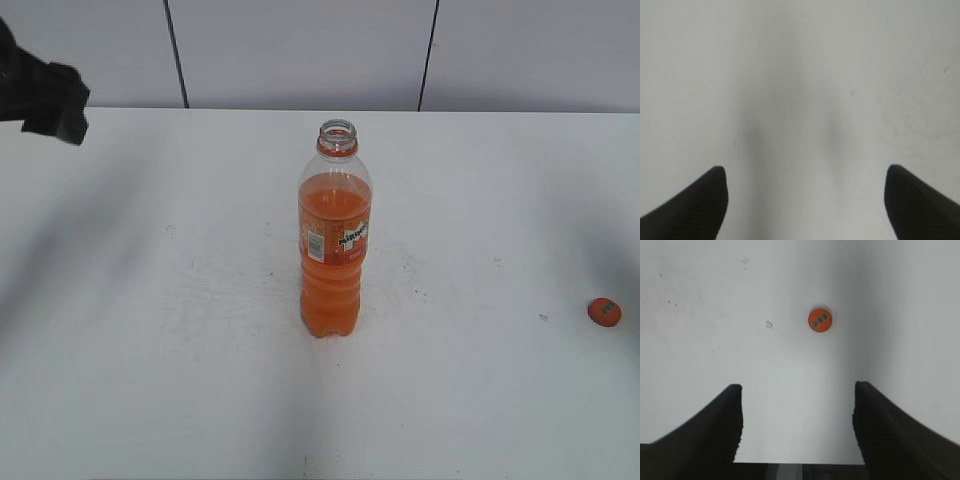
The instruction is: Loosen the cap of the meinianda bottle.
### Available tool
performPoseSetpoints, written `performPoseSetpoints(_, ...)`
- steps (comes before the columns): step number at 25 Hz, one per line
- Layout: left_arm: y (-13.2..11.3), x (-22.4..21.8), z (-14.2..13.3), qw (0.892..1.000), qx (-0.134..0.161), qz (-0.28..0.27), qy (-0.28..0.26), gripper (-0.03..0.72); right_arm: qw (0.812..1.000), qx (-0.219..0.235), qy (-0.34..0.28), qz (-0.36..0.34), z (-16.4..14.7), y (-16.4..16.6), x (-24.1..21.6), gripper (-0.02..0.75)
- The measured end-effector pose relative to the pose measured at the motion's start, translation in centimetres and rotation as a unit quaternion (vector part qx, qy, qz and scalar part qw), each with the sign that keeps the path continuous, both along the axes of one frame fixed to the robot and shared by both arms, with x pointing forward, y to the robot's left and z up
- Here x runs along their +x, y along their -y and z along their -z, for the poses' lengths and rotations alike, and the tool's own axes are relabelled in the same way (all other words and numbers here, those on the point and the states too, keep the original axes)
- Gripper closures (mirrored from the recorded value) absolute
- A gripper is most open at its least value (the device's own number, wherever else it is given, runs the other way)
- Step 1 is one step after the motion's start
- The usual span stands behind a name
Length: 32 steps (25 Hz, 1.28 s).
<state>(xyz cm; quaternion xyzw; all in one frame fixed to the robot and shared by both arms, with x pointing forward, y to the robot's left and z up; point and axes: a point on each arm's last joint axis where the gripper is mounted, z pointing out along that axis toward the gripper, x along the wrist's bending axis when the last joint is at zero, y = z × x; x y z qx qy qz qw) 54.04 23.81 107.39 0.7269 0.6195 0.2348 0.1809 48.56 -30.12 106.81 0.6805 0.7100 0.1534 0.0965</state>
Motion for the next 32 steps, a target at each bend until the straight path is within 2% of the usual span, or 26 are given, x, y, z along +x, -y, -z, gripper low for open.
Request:
performPoseSetpoints(2,-1.5,-0.1,0.8,0.997,-0.006,-0.028,-0.072,0.110,1.000,-0.001,-0.006,-0.002,-0.2,0.0,-0.4,0.223)
performPoseSetpoints(5,-3.6,-0.9,1.5,0.987,-0.004,-0.065,-0.148,0.113,1.000,-0.004,-0.016,-0.005,-0.7,0.0,-1.2,0.223)
performPoseSetpoints(9,-4.2,-2.6,0.6,0.981,-0.006,-0.078,-0.180,0.119,0.999,-0.015,-0.048,-0.012,-1.2,0.1,-2.8,0.223)
performPoseSetpoints(13,-4.2,-6.0,-0.6,0.983,-0.031,-0.078,-0.166,0.120,1.000,-0.006,-0.022,-0.011,-2.4,-0.2,-4.8,0.223)
performPoseSetpoints(19,-5.0,-13.4,-2.0,0.992,-0.048,-0.073,-0.093,0.130,0.999,0.001,0.034,-0.011,-2.9,-0.6,-10.5,0.223)
performPoseSetpoints(24,-5.9,-20.9,-2.4,0.997,-0.051,-0.047,0.018,0.137,0.995,-0.005,0.103,-0.011,-2.6,-0.9,-15.8,0.223)
performPoseSetpoints(27,-6.3,-24.7,-1.9,0.994,-0.055,-0.036,0.082,0.139,0.988,-0.016,0.154,-0.015,-2.1,-0.9,-17.8,0.223)
performPoseSetpoints(32,-6.9,-29.9,-0.9,0.978,-0.049,-0.006,0.201,0.141,0.976,-0.030,0.213,-0.023,0.0,-0.9,-20.4,0.222)
